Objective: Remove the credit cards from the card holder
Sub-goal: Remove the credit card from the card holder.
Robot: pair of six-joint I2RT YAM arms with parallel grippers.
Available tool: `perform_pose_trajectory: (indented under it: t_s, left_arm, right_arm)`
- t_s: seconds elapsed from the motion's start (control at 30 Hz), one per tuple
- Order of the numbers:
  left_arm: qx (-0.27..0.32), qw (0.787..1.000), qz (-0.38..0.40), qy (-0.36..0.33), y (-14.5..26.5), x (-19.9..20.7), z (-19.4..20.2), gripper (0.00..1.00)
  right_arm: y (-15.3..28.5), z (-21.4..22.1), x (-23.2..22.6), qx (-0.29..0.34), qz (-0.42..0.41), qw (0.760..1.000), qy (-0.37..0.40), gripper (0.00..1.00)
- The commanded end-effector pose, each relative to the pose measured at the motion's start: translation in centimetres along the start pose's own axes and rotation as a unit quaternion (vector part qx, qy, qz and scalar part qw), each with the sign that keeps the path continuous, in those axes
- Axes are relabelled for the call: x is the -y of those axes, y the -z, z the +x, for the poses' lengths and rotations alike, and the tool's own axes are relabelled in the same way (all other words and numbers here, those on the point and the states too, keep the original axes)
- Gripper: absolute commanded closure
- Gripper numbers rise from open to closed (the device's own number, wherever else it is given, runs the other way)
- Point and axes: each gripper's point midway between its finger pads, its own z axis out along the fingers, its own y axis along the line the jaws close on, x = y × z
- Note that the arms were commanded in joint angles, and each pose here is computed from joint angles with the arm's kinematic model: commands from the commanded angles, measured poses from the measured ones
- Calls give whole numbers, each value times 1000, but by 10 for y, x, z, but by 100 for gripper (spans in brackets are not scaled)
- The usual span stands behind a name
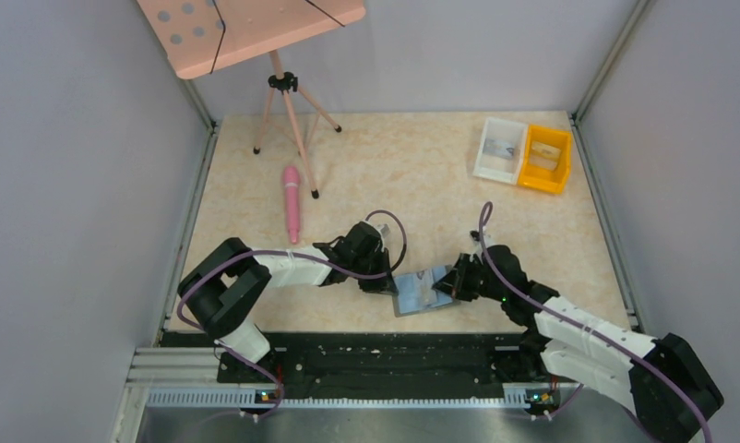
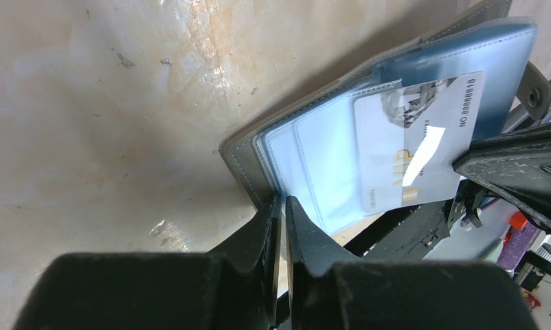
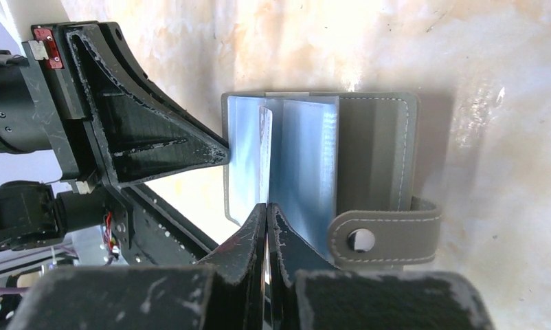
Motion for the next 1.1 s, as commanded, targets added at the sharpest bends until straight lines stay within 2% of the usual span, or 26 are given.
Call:
perform_pose_trajectory:
  t_s: [0.0, 0.4, 0.6, 0.73, 0.9, 1.07]
  left_arm:
    - [-2, 998, -66, 2, -4, -33, 9, 87]
    - [5, 998, -66, 4, 3, -28, 6, 84]
    - [16, 999, -36, 10, 15, -7, -1, 81]
    - [32, 999, -9, 6, 27, 16, -14, 73]
    - [58, 998, 9, -1, 42, 37, -28, 57]
    - [74, 995, 64, -14, 54, 65, -34, 49]
  right_arm:
    - [7, -17, -2, 33, 7, 999, 11, 100]
    - [17, -21, 6, 53, 24, 998, -19, 100]
    - [25, -27, -3, 66, 12, 997, -27, 100]
    - [27, -32, -14, 71, -8, 997, -36, 100]
    - [26, -33, -31, 77, -58, 994, -59, 100]
    - [27, -35, -38, 84, -80, 991, -72, 100]
